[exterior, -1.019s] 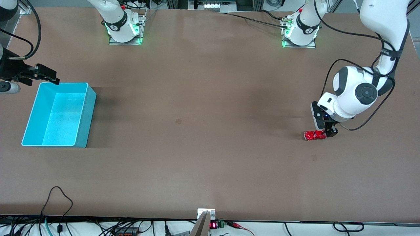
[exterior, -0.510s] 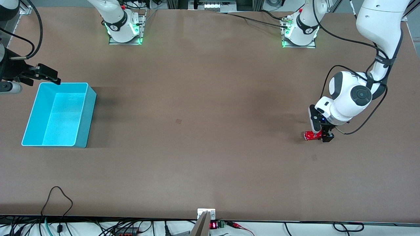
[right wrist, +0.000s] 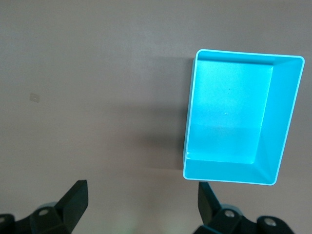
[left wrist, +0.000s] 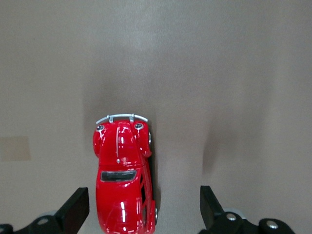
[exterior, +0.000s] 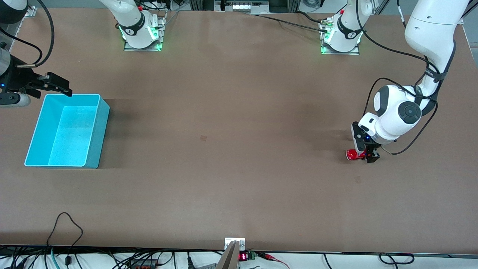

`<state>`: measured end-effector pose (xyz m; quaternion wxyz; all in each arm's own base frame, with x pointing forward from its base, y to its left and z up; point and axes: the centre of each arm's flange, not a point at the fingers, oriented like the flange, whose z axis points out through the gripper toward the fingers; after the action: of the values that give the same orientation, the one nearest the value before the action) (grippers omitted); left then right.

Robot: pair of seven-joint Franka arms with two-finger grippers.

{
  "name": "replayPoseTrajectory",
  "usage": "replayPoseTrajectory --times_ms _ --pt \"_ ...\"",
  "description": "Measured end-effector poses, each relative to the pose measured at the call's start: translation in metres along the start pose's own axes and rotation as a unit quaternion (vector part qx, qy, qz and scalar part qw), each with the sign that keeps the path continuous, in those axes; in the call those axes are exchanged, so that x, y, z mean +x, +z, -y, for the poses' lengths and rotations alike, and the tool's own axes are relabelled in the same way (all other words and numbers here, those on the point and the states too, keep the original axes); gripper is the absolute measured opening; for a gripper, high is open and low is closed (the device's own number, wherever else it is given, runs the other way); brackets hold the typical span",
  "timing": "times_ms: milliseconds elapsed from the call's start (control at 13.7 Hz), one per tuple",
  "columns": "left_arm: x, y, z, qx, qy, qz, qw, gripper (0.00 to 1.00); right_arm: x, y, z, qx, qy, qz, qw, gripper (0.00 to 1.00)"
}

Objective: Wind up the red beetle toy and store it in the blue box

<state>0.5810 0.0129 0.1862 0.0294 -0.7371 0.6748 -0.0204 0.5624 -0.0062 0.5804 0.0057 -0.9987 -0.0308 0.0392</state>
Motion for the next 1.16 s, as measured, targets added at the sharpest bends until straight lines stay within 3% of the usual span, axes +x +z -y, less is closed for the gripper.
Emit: replayPoseTrajectory --times_ms 364,510,582,728,801,946,1165 --pt "-0.0006 0.0051 0.0019 0.015 -0.001 -0.004 1.0 0.94 0.0 0.0 0.0 0.0 0.0 0.0 1.0 1.0" --pt "-0.0007 0.0078 0.0018 0.017 -0.001 -0.005 1.0 0.78 0.0 0.0 0.0 0.0 0.0 0.0 1.0 1.0" --pt "-0.0008 0.0085 0.0016 0.017 -0.001 -0.005 1.0 0.78 0.0 0.0 0.0 0.0 0.0 0.0 1.0 1.0" --pt "-0.0009 0.0081 0.0022 0.018 -0.001 -0.005 1.0 0.64 0.0 0.0 0.0 0.0 0.0 0.0 1.0 1.0" --pt "-0.0009 0.008 0.0023 0.018 -0.001 -0.005 1.0 0.64 0.0 0.0 0.0 0.0 0.0 0.0 1.0 1.0" --pt "-0.0009 0.0075 0.0029 0.02 -0.001 -0.005 1.0 0.52 0.0 0.0 0.0 0.0 0.0 0.0 1.0 1.0" --pt "-0.001 0.0057 0.004 0.022 -0.001 -0.005 1.0 0.45 0.0 0.0 0.0 0.0 0.0 0.0 1.0 1.0"
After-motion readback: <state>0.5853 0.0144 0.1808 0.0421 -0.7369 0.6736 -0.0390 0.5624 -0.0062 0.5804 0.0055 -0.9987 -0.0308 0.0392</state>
